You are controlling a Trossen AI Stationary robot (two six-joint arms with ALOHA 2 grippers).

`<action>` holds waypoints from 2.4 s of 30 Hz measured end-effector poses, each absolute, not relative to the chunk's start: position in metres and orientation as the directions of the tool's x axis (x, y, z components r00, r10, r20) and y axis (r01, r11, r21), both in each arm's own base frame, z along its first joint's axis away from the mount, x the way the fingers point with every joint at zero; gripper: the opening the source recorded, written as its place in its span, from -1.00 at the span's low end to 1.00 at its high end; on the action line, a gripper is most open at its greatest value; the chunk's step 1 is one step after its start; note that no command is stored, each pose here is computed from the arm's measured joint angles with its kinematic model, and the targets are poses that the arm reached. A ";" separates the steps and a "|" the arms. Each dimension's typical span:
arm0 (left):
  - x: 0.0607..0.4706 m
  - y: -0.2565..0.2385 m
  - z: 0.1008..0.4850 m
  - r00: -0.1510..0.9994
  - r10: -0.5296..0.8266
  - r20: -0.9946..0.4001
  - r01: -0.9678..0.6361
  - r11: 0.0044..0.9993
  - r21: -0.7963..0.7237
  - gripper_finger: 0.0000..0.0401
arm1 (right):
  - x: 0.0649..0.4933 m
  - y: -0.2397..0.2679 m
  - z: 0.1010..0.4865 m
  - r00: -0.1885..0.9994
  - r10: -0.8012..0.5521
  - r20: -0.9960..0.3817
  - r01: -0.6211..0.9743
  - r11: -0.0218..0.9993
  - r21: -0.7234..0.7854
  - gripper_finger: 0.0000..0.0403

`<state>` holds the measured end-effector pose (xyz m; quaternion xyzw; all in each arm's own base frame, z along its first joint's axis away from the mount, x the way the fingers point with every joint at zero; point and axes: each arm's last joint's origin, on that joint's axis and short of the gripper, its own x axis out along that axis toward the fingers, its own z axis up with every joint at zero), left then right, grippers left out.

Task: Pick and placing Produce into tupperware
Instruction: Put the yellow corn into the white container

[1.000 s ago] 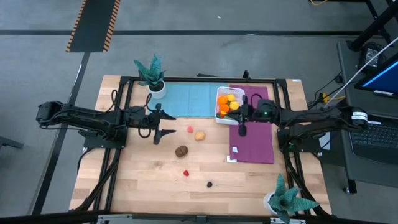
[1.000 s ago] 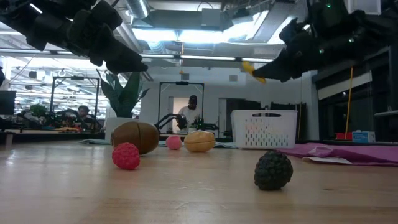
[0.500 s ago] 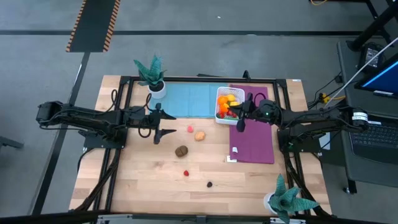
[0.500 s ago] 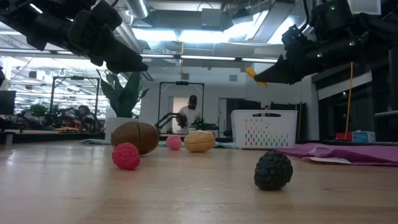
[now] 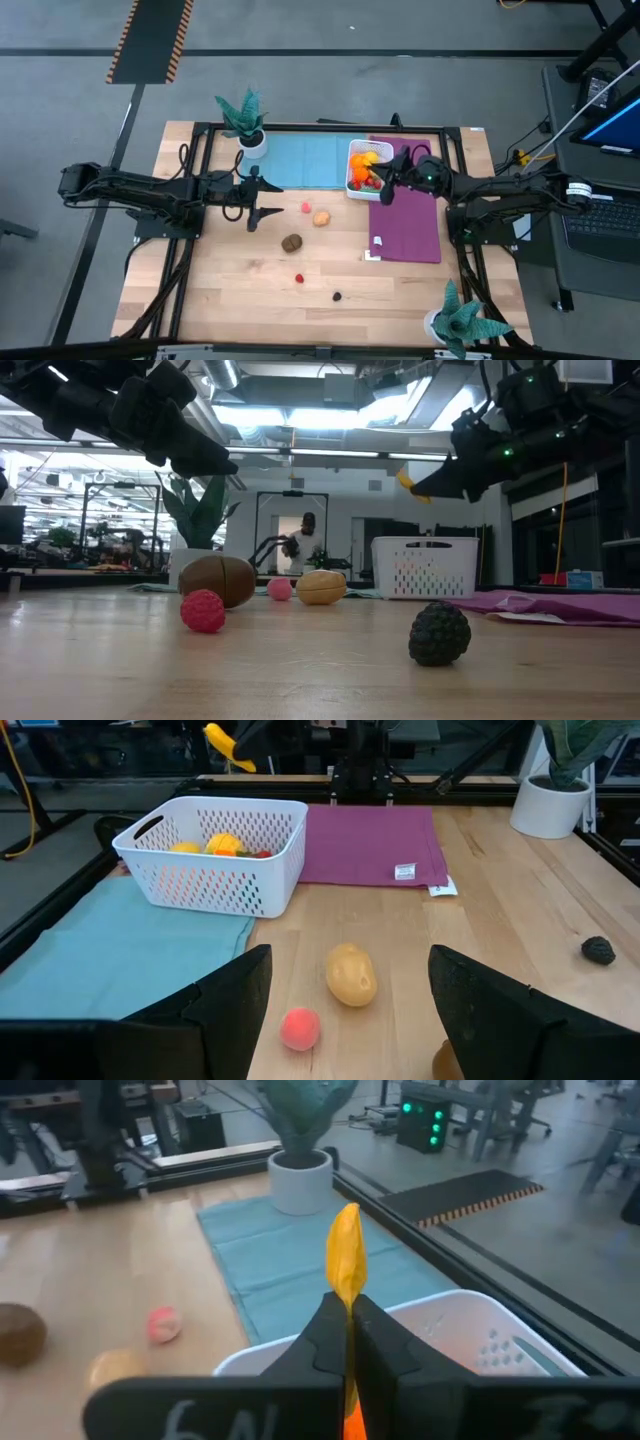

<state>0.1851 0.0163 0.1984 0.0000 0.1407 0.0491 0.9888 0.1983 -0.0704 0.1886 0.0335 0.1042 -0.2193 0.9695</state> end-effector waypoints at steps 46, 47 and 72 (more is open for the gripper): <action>0.184 0.016 0.196 0.949 0.097 -0.300 -0.097 0.995 0.015 0.31 | 0.241 -0.123 0.235 0.591 -0.244 -0.769 0.423 0.905 0.038 -0.96; 0.184 0.016 0.196 0.949 0.096 -0.301 -0.096 0.995 0.015 0.31 | 0.241 -0.124 0.235 0.591 -0.246 -0.768 0.423 0.905 0.037 -0.96; 0.184 0.016 0.194 0.941 0.095 -0.324 -0.096 0.995 0.015 0.31 | 0.256 -0.166 0.174 0.464 -0.248 -0.851 0.468 0.884 -0.003 -0.96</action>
